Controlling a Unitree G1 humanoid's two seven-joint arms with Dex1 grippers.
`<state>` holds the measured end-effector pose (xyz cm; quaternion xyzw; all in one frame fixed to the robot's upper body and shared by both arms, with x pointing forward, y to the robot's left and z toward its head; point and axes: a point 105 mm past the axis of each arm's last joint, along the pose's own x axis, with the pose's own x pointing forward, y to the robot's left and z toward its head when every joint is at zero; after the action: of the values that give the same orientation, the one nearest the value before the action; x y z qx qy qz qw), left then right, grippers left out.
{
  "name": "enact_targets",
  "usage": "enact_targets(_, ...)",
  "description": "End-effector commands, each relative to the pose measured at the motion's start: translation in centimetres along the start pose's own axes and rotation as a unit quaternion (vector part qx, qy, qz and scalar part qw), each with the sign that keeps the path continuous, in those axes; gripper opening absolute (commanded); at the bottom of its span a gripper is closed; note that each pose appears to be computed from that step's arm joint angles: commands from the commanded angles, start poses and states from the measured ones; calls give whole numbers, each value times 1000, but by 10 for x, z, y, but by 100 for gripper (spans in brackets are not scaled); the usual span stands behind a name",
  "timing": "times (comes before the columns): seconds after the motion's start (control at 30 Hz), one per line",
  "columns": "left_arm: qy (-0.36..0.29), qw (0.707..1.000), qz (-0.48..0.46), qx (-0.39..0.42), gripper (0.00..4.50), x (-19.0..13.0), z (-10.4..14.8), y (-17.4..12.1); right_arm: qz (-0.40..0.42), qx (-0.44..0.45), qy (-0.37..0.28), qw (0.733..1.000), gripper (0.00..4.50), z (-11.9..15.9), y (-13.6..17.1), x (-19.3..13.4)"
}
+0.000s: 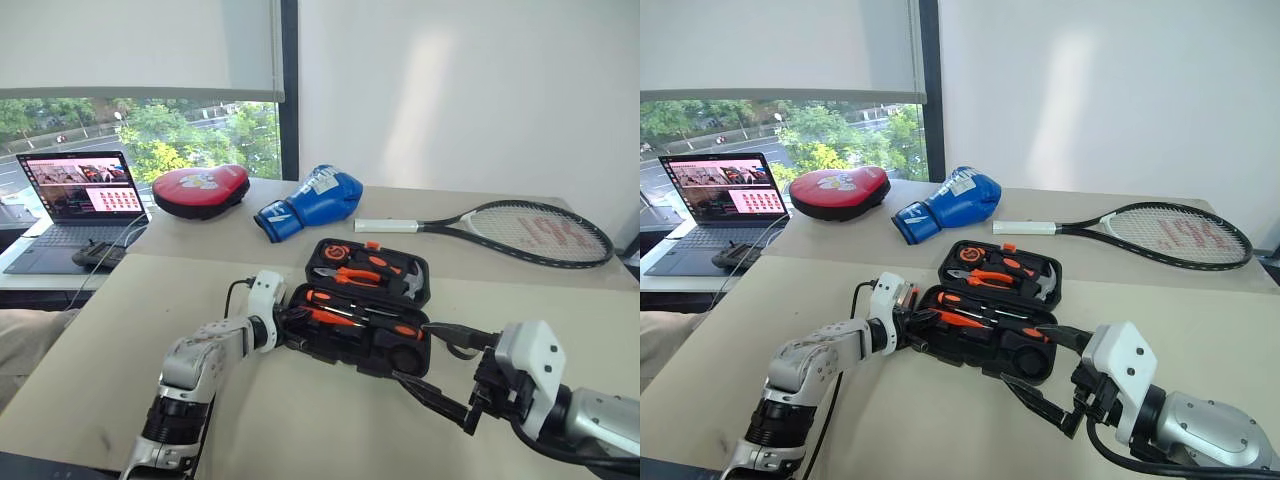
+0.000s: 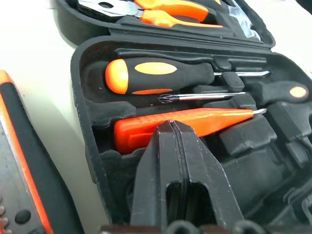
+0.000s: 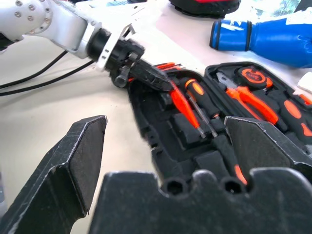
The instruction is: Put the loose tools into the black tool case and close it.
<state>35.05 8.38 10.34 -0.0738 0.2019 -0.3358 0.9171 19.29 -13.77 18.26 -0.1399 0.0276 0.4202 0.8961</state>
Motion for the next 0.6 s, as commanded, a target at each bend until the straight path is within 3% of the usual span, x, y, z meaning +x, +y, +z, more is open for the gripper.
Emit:
enact_targets(0.03, 25, 999, 18, -10, 1, 7, -3, 3, -5, -16, -8, 1000, 450, 6, 1, -2)
enact_targets(0.33, 51, 997, 44, -28, 1, 13, -9, 12, -8, -9, -7, 1000, 450, 3, 5, -2)
enact_targets(0.6, 33, 993, 40, -111, 1, 22, 3, 9, -10, -8, -6, 1000, 450, 1, 5, -3)
